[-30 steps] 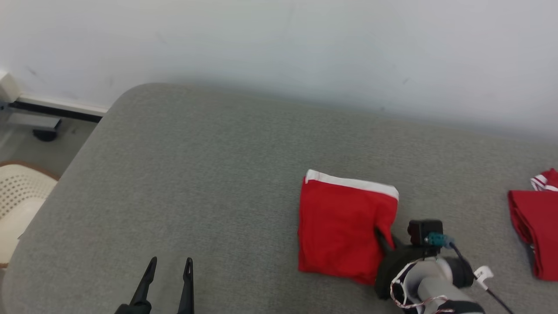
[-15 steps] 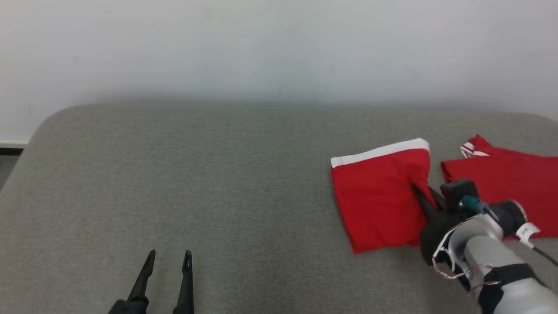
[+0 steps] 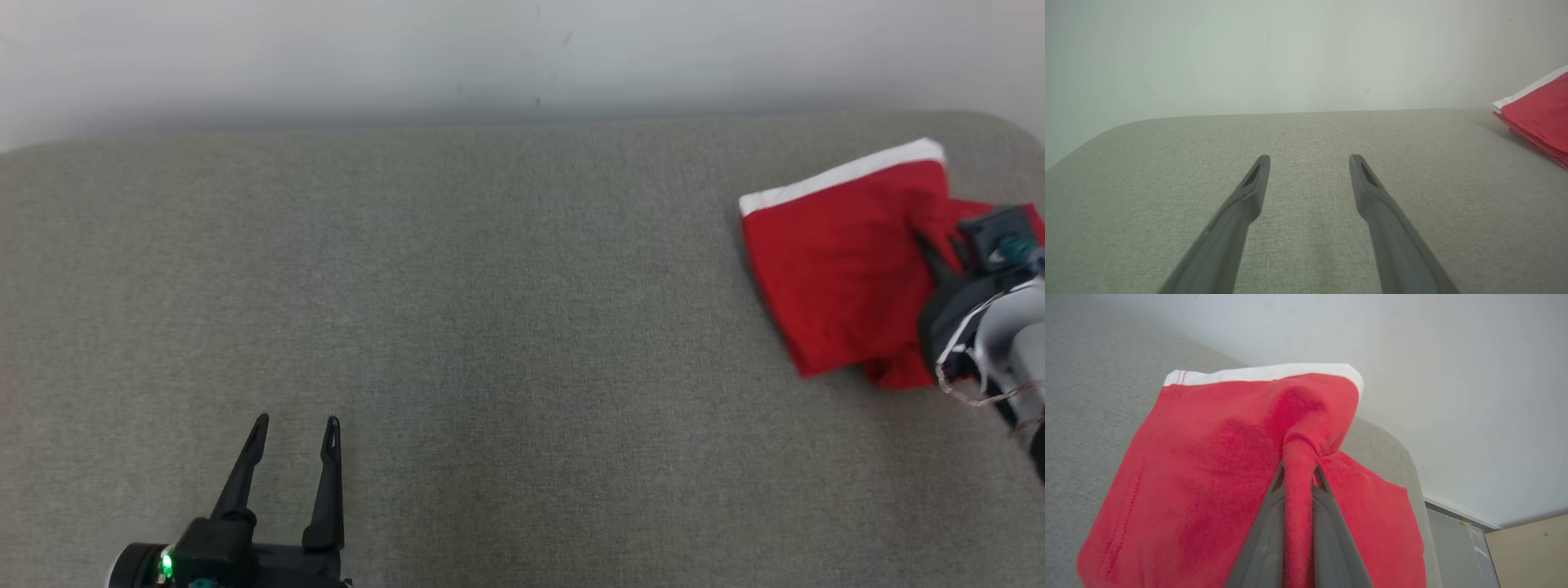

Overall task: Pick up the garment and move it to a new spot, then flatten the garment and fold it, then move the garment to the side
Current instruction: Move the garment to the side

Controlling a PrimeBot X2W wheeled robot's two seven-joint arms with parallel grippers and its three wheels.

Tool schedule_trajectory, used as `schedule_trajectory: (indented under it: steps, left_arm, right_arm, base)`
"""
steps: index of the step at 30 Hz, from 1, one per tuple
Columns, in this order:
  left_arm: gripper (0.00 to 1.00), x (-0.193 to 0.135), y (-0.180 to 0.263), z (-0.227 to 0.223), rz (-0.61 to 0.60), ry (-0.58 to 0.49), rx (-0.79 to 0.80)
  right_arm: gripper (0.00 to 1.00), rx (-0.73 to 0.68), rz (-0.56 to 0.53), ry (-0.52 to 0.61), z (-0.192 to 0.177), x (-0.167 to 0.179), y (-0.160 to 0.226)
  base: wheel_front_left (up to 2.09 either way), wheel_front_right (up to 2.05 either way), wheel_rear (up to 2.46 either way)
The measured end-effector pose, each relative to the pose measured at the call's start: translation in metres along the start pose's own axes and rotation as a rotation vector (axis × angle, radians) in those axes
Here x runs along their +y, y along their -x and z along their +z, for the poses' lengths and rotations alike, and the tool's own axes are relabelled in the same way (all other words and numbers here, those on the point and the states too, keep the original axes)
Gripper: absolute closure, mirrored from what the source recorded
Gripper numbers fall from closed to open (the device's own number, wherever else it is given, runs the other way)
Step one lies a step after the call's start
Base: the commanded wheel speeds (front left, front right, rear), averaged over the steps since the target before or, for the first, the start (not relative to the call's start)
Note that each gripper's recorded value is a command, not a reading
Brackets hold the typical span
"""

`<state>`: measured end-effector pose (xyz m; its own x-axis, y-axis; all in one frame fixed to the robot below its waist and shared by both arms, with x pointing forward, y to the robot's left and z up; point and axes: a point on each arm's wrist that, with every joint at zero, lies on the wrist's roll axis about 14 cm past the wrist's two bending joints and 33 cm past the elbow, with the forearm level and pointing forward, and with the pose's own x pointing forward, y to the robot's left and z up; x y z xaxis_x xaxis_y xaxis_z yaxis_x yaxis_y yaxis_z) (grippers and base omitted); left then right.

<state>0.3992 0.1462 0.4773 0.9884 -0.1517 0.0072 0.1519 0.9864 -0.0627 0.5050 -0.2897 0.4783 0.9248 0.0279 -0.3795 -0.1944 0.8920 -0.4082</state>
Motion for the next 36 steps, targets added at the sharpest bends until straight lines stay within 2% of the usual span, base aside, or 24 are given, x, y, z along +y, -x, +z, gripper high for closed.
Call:
schedule_trajectory:
  steps: [9, 25, 27, 28, 33, 36]
  left_arm:
    - [0.00, -0.004, -0.026, -0.015, -0.036, -0.012, 0.024]
    - [0.00, 0.006, -0.039, -0.031, -0.036, -0.029, 0.055]
    - [0.00, 0.006, -0.041, -0.031, -0.036, -0.031, 0.054]
    - [0.00, 0.007, -0.042, -0.031, -0.036, -0.032, 0.053]
    - [0.00, 0.008, -0.041, -0.029, -0.031, -0.032, 0.047]
    - [0.00, 0.008, -0.040, -0.023, -0.023, -0.029, 0.035]
  right_arm:
    - [1.00, 0.127, -0.129, 0.016, -0.029, -0.066, -0.006]
    - [1.00, 0.247, -0.200, 0.093, -0.051, -0.107, -0.014]
    - [0.55, 0.253, -0.201, 0.095, -0.053, -0.107, -0.015]
    - [0.00, 0.254, -0.205, 0.096, -0.053, -0.109, -0.015]
    - [0.00, 0.229, -0.227, 0.083, -0.045, -0.116, -0.013]
    - [0.00, 0.068, -0.293, -0.016, -0.013, -0.134, -0.008]
  base:
    - [0.00, 0.00, 0.00]
    - [0.00, 0.00, 0.00]
    - [0.00, 0.00, 0.00]
    - [0.00, 0.00, 0.00]
    - [0.00, 0.00, 0.00]
    - [0.00, 0.00, 0.00]
